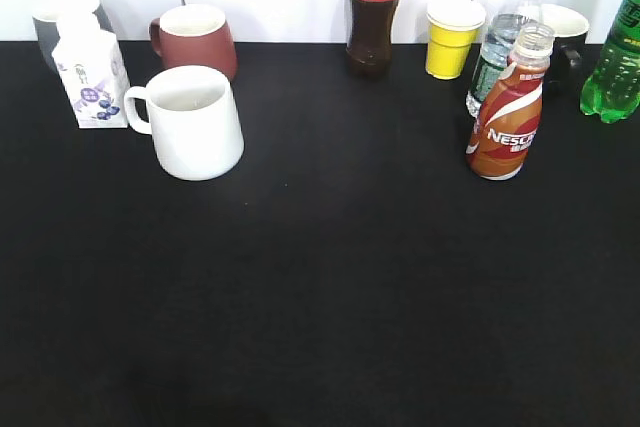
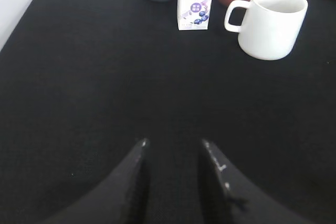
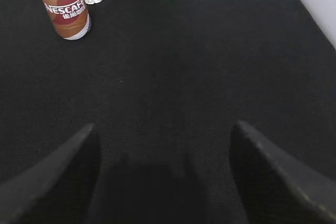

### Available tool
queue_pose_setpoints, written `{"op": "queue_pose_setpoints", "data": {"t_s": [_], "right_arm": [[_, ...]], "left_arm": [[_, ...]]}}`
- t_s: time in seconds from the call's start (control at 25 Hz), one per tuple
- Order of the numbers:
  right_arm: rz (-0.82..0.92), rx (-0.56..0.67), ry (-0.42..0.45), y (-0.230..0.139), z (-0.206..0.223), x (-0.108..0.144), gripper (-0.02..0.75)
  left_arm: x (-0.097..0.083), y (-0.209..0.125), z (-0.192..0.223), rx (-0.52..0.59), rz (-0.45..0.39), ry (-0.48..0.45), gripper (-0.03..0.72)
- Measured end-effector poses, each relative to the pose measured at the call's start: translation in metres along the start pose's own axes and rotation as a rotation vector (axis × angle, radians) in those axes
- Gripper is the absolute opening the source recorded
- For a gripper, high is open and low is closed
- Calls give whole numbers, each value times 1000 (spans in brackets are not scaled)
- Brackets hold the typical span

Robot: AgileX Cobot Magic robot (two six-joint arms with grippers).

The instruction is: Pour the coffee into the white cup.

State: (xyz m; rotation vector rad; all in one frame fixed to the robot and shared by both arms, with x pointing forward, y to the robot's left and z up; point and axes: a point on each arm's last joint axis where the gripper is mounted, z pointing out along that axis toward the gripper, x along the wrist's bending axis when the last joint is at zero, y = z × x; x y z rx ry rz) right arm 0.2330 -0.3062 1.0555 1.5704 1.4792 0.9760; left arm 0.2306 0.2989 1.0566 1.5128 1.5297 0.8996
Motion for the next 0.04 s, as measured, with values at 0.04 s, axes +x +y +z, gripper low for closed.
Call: {"op": "queue_pose_setpoints", "data": {"t_s": [0.04], "right_arm": [[0, 0, 0, 0, 0, 0, 582]], "left_arm": [[0, 0, 0, 0, 0, 0, 240]]}}
